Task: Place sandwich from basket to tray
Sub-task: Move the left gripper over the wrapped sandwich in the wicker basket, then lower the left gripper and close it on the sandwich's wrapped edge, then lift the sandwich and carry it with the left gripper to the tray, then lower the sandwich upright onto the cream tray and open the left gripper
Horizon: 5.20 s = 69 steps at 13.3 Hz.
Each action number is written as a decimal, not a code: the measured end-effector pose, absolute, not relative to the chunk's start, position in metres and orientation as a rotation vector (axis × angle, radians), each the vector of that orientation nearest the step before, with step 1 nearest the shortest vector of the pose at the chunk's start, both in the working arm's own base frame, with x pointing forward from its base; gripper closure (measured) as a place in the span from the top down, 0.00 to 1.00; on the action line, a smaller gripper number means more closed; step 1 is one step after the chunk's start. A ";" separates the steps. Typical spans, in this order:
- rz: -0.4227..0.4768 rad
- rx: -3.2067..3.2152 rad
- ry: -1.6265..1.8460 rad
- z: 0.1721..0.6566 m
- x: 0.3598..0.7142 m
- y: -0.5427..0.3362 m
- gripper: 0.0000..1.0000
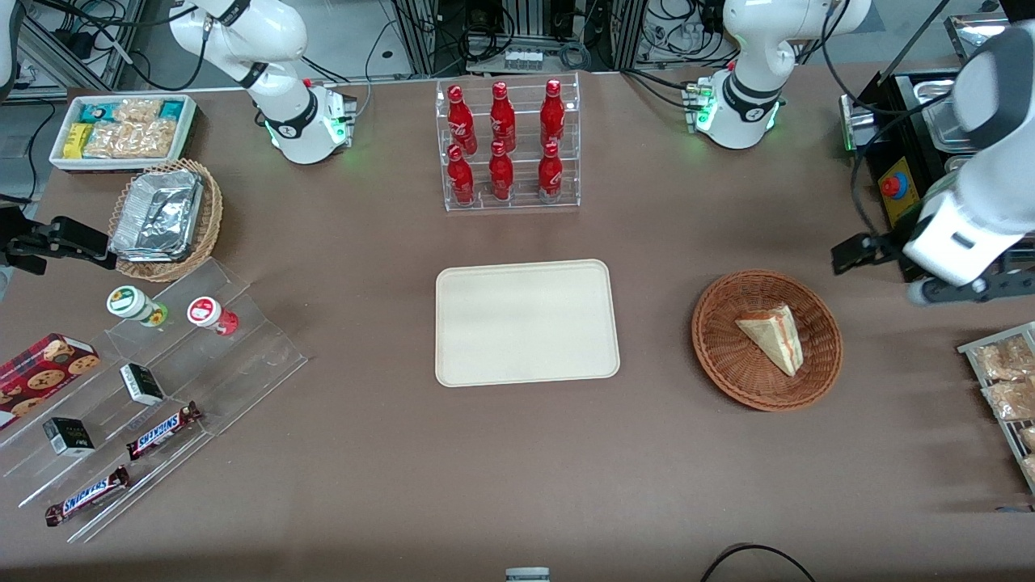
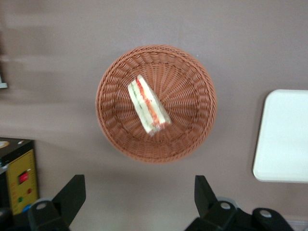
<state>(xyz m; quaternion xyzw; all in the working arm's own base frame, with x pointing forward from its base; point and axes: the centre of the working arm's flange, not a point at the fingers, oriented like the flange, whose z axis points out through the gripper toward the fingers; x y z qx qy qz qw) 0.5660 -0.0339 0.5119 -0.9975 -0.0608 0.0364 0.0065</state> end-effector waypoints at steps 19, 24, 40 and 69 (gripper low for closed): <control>0.033 -2.982 -0.833 0.298 0.538 -0.048 1.00; 0.042 -2.982 -0.845 0.272 0.541 -0.047 1.00; 0.127 -2.890 -0.758 0.339 0.565 -0.059 0.14; 0.259 -3.122 0.058 0.330 0.505 -0.501 0.14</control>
